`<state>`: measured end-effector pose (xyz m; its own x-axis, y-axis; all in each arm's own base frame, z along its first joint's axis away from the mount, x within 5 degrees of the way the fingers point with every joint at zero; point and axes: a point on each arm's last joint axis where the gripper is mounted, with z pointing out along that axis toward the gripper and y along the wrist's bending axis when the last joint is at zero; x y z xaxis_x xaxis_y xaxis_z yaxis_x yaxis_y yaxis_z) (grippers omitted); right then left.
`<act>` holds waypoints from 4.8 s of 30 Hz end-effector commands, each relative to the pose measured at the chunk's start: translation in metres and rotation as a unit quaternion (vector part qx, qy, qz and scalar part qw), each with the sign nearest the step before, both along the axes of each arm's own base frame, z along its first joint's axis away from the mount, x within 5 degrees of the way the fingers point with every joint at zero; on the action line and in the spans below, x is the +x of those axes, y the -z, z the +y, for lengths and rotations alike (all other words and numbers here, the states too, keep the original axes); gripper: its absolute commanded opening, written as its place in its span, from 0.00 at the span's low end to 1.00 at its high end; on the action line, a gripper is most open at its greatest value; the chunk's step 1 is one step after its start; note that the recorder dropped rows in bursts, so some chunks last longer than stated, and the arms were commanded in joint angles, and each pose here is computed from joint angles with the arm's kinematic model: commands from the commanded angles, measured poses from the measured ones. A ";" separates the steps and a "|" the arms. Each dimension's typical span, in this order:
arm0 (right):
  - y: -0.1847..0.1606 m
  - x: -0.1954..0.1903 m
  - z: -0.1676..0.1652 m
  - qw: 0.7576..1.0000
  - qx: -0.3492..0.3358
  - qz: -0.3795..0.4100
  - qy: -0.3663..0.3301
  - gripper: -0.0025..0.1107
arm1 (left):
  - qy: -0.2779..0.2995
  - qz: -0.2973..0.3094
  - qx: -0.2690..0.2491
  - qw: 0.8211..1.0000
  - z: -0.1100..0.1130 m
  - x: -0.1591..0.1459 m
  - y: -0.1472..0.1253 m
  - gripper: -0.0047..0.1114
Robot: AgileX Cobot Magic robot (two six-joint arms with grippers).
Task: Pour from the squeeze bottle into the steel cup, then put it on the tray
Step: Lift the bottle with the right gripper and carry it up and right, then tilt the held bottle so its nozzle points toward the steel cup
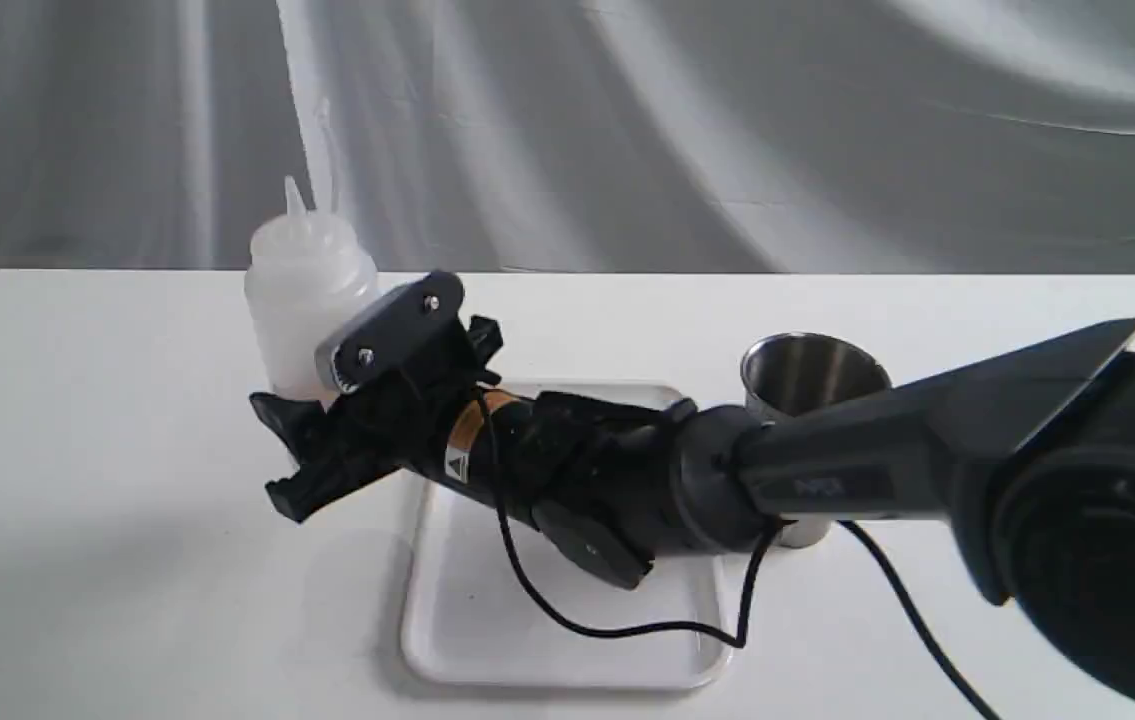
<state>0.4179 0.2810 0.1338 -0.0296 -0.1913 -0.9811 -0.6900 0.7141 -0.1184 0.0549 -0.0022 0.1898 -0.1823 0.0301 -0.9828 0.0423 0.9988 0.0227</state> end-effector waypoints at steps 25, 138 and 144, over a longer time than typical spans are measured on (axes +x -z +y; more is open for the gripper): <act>-0.187 -0.093 -0.148 0.995 0.035 -0.051 0.082 0.02 | 0.002 -0.003 -0.002 1.000 0.000 0.000 0.001 0.04; -0.084 -0.098 -0.295 0.707 -0.620 0.068 0.332 0.02 | 0.002 -0.003 -0.003 1.000 0.000 0.000 0.001 0.04; -0.087 -0.090 -0.292 0.688 -0.650 0.058 0.317 0.02 | 0.002 -0.003 -0.003 1.000 0.000 0.000 0.001 0.04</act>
